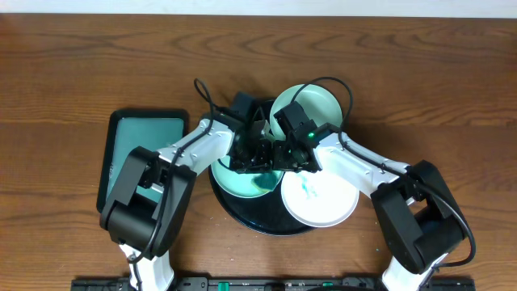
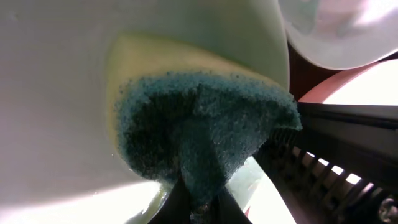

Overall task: Clean dirty plates on tray and stack at the side
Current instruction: 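Scrub the left green plate with the sponge in the left gripper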

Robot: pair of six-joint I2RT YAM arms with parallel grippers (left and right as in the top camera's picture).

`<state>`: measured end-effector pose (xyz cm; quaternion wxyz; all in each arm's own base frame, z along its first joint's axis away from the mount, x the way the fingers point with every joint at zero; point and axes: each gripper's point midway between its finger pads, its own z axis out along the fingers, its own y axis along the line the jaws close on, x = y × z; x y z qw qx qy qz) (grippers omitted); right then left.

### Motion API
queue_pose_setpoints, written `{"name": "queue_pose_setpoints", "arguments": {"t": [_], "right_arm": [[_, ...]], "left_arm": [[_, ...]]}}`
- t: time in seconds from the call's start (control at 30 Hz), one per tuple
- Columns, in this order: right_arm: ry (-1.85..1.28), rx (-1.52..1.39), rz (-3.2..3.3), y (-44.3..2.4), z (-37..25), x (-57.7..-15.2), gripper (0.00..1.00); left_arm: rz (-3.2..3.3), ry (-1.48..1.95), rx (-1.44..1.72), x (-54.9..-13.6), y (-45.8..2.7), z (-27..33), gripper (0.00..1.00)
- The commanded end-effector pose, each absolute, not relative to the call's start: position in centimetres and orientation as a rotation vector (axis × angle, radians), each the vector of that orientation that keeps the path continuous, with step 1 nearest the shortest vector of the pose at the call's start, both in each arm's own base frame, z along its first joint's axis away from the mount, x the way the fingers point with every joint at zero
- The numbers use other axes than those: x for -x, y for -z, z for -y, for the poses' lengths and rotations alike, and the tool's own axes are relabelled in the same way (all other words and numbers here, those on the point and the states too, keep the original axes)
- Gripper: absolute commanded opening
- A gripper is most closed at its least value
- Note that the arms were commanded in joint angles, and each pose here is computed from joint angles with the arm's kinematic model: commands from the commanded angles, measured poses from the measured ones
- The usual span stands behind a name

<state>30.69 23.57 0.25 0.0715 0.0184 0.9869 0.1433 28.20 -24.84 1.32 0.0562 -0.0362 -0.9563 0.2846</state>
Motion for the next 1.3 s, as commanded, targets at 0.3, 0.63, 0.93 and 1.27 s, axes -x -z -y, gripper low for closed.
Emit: {"name": "queue_pose_setpoints", "arguments": {"t": [0.3,0.63,0.93,1.27], "right_arm": [[-0.404,-0.013,-3.021,1.6,-23.7,-29.4,0.01],[-0.404,-0.012,-3.021,1.6,-23.7,-29.5,0.01],[-0.404,-0.013,-3.020,1.6,-23.7,-29.5,0.01],[-0.407,-0.012,-3.018,1.6,-23.8,-29.5,0.01]], "left_arm": [[3.112,-0.275,-0.123,-30.7,3.8,16.3,0.07],[3.113,0.468,-0.309,-30.8,3.0,5.1,0.07],[2.998,0.736,-0.442,-28.4,1.7,2.0,0.07],[2.867,0.541,-0.322,-24.7,1.8,4.9,0.07]]}}
